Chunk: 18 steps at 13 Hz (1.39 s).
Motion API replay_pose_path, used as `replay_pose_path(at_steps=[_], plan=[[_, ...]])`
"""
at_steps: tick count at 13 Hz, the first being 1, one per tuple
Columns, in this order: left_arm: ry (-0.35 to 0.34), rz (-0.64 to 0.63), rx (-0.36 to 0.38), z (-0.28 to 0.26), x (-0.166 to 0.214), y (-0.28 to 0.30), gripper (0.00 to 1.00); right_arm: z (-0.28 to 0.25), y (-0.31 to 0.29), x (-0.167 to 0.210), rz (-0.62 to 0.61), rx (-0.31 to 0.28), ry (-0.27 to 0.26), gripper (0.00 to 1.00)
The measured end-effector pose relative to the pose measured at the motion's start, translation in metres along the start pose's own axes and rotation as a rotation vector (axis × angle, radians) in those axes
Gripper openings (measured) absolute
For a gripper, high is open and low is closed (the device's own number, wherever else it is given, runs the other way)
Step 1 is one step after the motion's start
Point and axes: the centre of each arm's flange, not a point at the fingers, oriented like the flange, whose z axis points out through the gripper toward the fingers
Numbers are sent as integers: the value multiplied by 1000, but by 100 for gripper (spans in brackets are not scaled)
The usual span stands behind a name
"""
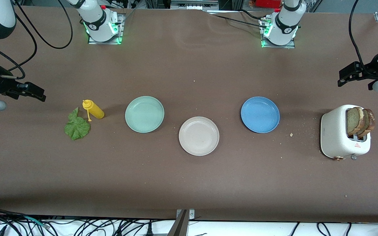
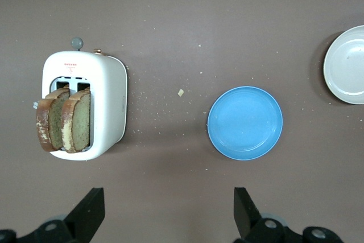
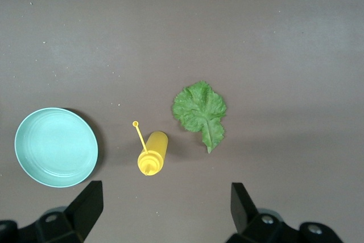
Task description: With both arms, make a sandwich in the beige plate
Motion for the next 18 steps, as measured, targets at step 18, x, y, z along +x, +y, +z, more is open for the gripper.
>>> replay_pose_path(at_steps=[18], plan=[[-8, 0, 0, 5, 2, 0, 100, 0, 9, 1, 15, 0, -1, 100]])
